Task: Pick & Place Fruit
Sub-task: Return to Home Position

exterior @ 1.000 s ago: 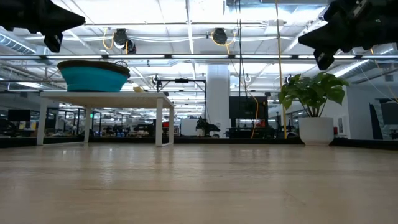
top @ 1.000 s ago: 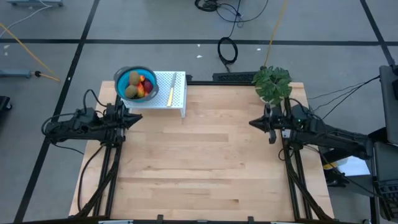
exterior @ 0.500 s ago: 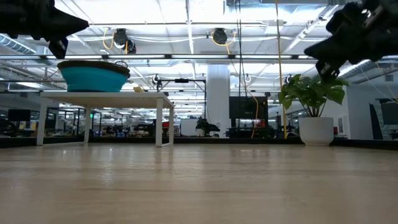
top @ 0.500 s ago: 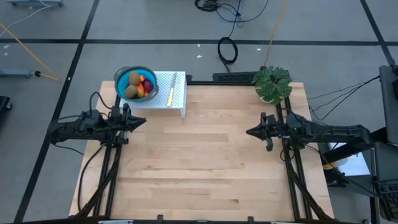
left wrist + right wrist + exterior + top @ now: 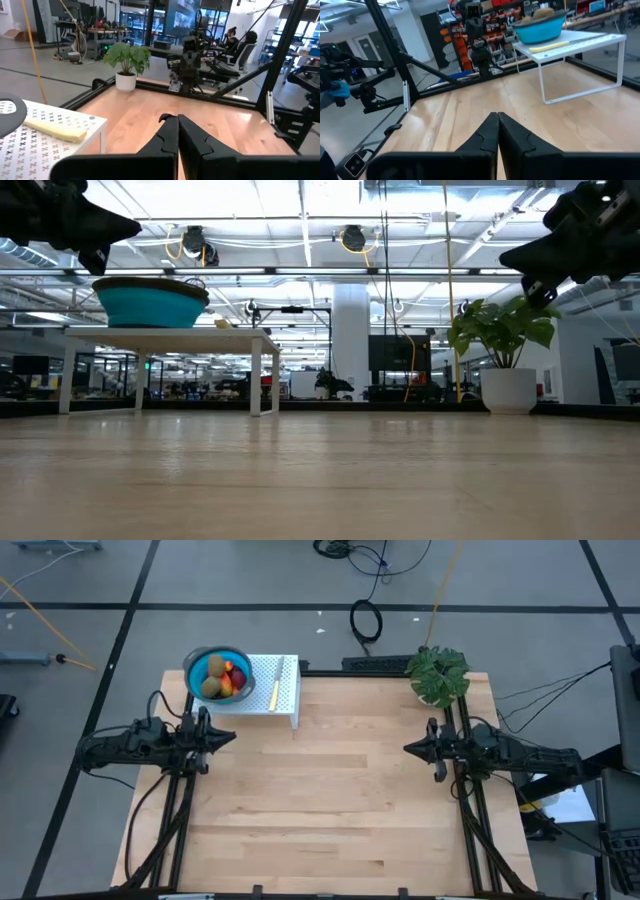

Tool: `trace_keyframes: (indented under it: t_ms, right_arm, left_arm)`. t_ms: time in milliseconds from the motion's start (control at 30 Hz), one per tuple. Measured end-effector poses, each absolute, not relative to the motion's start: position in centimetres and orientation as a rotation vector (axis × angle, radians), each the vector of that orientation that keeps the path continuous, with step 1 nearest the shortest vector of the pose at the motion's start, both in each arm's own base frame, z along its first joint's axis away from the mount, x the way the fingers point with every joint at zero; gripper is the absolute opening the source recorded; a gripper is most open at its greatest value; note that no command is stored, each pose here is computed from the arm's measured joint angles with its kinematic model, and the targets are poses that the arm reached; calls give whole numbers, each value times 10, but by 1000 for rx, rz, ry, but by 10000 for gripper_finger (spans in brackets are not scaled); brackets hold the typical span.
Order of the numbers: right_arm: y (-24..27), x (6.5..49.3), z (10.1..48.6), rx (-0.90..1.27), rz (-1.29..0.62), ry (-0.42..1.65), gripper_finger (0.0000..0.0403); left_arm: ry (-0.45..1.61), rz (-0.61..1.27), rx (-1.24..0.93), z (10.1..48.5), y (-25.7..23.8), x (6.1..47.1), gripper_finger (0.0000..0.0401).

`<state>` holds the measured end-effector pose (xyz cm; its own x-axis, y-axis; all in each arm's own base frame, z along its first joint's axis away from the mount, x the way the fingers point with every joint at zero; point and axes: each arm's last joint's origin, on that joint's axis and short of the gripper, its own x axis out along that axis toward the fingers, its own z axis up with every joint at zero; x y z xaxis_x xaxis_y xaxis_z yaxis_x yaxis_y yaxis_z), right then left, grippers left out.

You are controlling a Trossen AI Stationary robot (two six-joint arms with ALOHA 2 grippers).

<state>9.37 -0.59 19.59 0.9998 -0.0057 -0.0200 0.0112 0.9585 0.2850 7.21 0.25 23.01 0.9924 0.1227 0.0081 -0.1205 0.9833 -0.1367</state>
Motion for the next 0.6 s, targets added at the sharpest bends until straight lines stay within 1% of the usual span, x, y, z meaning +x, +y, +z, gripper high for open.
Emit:
trace_keyframes:
  t_ms: [167,600]
  right_arm:
    - [-5,87,196,252,-6,6,0]
    - [-5,87,194,251,-14,25,0]
  left_arm:
    - [-25,96,-135,229,2,73,0]
    - [-68,64,-134,198,1,89,0]
